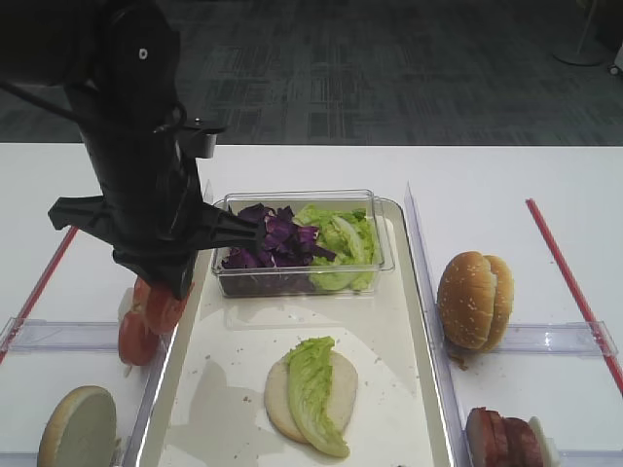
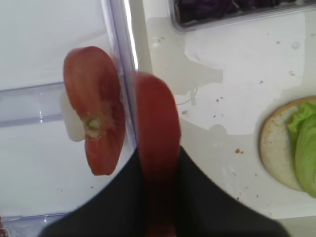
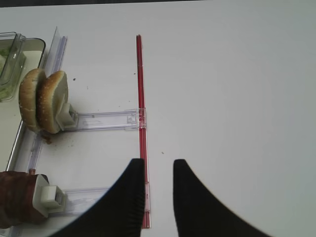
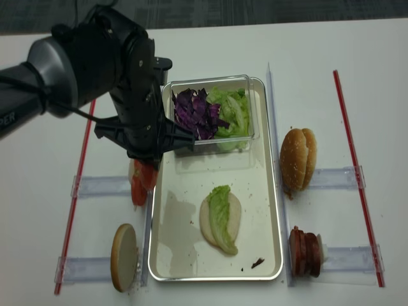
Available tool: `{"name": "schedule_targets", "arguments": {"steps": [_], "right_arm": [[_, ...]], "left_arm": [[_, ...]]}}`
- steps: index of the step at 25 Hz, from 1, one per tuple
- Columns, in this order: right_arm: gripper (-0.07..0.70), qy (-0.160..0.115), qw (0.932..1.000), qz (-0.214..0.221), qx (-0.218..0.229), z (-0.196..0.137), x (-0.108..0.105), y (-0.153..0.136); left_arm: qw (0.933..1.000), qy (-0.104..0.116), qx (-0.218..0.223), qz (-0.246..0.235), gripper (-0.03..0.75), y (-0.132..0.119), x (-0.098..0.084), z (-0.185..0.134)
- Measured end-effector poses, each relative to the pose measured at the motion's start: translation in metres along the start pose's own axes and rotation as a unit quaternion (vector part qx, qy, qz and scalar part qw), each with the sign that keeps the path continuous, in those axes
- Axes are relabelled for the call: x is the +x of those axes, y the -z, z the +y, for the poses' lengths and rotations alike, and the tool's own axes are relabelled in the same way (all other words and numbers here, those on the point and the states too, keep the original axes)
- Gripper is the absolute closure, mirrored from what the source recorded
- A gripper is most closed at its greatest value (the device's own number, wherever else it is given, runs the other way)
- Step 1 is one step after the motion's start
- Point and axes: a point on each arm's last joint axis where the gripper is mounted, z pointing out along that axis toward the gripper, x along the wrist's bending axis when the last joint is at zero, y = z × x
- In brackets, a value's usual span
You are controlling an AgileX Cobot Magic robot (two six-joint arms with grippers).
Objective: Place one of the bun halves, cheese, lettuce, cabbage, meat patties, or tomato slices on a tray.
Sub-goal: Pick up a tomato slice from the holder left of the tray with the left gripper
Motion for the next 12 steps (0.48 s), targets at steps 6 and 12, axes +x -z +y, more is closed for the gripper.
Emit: {"name": "schedule_targets", "arguments": {"steps": [6, 12], "right_arm": [[0.438, 0.0, 1.0, 0.0, 0.0, 0.0, 0.0, 0.0], [0.438, 0.0, 1.0, 0.0, 0.0, 0.0, 0.0, 0.0]], "left_arm": [[0.9999, -0.016, 0.0, -0.002, 0.646, 0.006, -0.01, -0.006], [0.9995, -0.03, -0.005, -0.008, 0.647, 0.012, -0.022, -0.013]]}}
